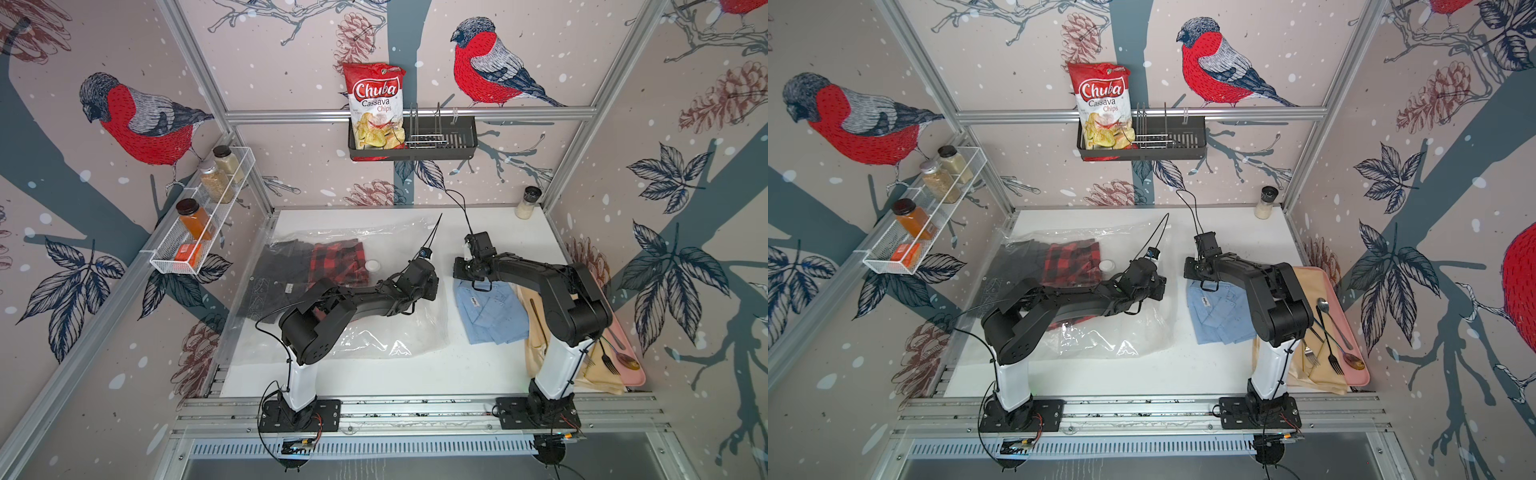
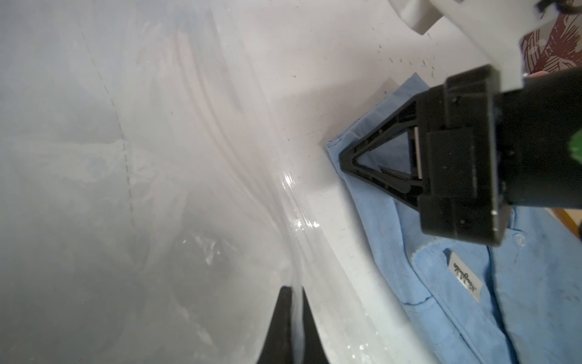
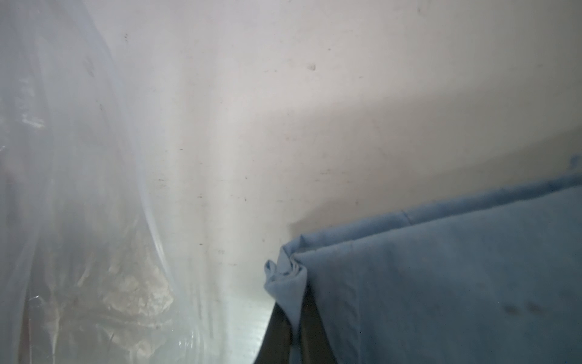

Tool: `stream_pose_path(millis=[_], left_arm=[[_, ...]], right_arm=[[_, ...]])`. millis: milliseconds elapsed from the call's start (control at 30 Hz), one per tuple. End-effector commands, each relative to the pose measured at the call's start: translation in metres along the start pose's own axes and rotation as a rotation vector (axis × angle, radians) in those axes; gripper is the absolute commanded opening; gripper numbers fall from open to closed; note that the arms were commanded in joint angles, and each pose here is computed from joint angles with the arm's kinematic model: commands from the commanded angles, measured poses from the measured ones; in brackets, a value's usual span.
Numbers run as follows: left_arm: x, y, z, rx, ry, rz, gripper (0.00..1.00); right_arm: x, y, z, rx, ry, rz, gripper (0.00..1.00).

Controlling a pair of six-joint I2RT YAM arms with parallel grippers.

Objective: Place the folded shirt into the vacuum bag
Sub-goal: Pick up the shirt from the center of the board.

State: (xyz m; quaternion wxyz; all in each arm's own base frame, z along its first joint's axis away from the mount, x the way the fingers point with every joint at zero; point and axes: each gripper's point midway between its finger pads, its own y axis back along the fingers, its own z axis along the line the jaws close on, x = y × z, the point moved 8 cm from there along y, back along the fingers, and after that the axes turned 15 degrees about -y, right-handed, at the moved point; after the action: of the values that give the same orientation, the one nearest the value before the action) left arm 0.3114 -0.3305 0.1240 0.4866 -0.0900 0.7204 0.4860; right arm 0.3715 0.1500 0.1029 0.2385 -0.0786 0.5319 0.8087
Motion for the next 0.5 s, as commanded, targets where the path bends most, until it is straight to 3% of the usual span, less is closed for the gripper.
stream_pose_path(millis=[0, 467], left_arm=[[-0.01, 0.003, -0.006, 0.036, -0.011, -0.03, 0.0], [-0.019, 0.002, -0.029, 0.167, -0.05, -0.012, 0.0]], right_arm=[[-0.001, 0.014, 0.003, -0.048, -0.022, -0.024, 0.0], [0.0, 0.061, -0.008, -0.148, -0.072, -0.12, 0.0]])
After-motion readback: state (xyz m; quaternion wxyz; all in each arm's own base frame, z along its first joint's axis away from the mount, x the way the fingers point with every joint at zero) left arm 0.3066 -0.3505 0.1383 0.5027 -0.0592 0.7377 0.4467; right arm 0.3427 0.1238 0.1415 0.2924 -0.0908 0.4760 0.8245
